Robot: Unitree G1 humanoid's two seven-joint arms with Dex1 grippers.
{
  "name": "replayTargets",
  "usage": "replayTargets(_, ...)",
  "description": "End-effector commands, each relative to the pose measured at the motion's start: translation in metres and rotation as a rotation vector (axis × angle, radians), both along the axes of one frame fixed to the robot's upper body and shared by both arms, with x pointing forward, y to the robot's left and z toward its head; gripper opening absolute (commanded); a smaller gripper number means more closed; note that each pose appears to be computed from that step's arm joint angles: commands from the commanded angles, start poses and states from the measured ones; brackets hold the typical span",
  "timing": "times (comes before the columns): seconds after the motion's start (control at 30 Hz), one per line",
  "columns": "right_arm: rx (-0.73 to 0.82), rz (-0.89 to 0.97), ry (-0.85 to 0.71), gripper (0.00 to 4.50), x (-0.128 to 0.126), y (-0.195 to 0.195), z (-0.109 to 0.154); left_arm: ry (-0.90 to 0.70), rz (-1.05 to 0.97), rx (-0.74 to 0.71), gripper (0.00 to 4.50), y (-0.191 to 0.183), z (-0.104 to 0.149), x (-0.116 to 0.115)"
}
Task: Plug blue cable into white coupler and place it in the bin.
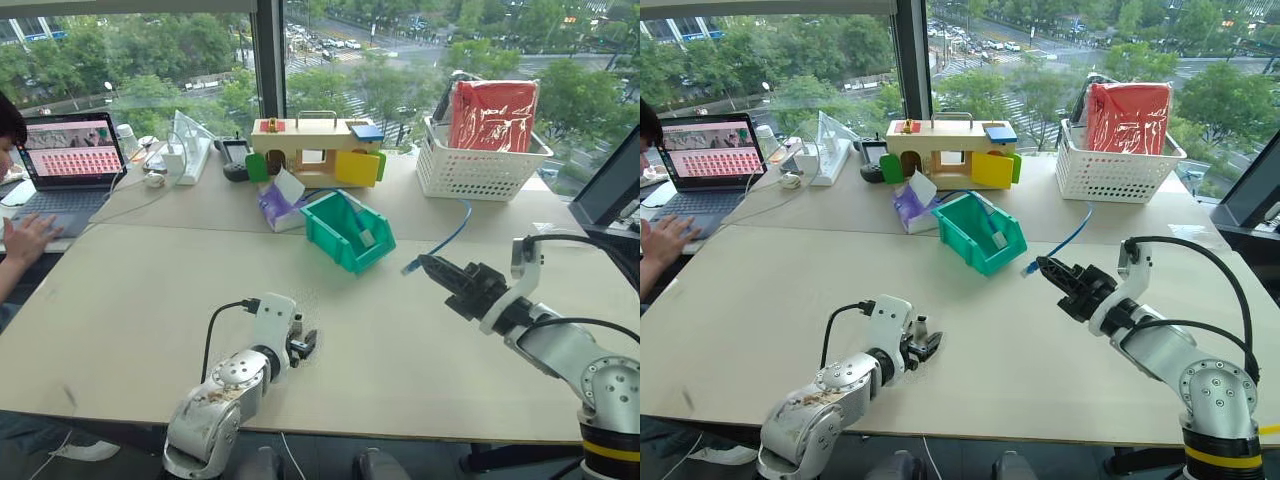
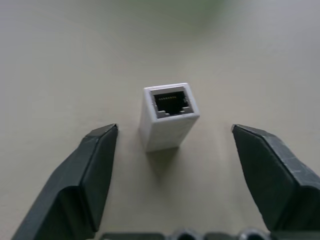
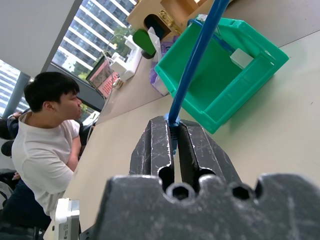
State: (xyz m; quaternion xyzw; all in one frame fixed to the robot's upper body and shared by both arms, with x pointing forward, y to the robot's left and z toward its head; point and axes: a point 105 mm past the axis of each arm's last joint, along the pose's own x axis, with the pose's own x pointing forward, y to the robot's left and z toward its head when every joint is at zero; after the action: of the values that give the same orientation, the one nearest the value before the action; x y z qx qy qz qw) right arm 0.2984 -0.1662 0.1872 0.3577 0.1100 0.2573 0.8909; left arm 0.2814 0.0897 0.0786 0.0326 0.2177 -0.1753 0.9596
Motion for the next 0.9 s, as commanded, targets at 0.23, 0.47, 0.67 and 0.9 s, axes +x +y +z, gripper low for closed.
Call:
replayTargets(0.23,0.015,0.014,-0.053,0.0,-0.004,0.007,0.011,-0.05,-0.149,-0.026,0.6,-0.016,0.002,0.003)
replayTargets(0.47,0.035,-0.009,-0.07,0.0,-0.005,0.01,0.009,-0.21,-0.611,-0.001,0.6,-0.032,0.022,-0.005)
replayTargets(0.67,-0.042,0.011,-0.054,0.0,-0.018,0.039,-0.011,-0.272,-0.917,0.091,0.6,-0.036,0.022,-0.008)
replayTargets(0.9,-0.112,0.007,-0.018,0.0,-0.035,0.068,-0.027,-0.092,-0.916,0.064,0.6,-0.047,0.01,0.004)
